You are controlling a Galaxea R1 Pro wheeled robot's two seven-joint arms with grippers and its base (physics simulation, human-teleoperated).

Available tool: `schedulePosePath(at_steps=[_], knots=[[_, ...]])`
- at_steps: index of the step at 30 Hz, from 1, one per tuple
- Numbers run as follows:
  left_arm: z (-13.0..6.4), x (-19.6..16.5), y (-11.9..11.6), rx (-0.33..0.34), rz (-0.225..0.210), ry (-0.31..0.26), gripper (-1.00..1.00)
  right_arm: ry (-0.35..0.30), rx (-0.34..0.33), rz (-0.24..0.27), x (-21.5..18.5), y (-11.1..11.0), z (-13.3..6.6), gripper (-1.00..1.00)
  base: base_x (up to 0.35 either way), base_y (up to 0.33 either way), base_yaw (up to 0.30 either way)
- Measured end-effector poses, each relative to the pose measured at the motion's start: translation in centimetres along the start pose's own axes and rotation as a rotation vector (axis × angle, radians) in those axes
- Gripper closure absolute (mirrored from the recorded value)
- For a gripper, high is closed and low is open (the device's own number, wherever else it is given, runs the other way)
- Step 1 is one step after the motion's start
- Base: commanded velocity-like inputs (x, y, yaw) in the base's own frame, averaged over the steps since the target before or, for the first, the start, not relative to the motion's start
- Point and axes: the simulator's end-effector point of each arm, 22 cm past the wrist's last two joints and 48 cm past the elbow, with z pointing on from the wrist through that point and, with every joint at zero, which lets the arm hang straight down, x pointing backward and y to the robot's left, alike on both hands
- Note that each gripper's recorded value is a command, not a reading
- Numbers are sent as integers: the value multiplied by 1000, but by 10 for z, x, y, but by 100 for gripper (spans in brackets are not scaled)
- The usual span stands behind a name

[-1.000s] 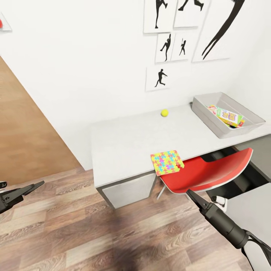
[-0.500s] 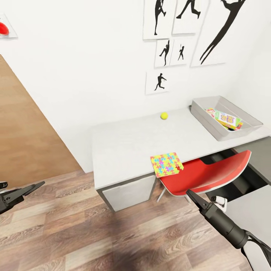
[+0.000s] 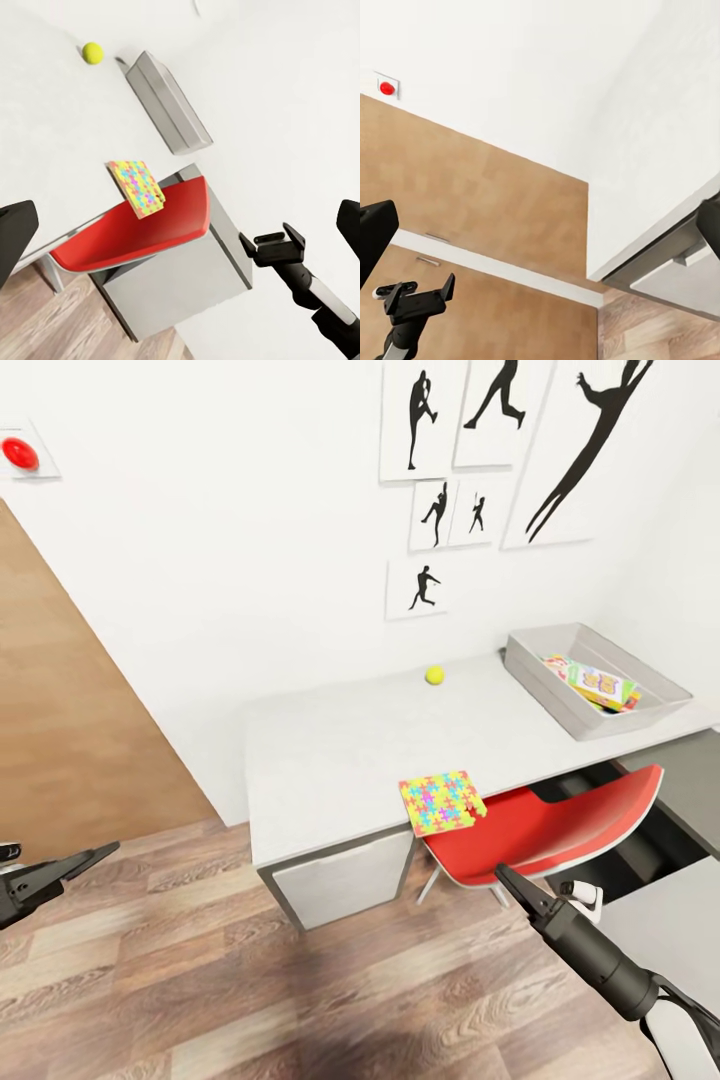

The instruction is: Put all the toys in the child's room - the three board games (two on the bed and one on the table), the two jigsaw puzzles on the table, and the tennis ball on the table - inside the toy box on the table in the child's room.

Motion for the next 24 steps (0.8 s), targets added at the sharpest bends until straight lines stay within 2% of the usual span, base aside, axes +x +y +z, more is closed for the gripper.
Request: schedulePosePath(at_steps=[15, 24], knots=[[-1, -5, -10, 12, 19, -9, -100, -8, -18, -14, -3, 11, 1, -100, 0, 0, 0], [-2, -8, -16, 19, 30, -15, -100, -41, -29, -58, -13, 17, 0, -100, 0, 0, 0]])
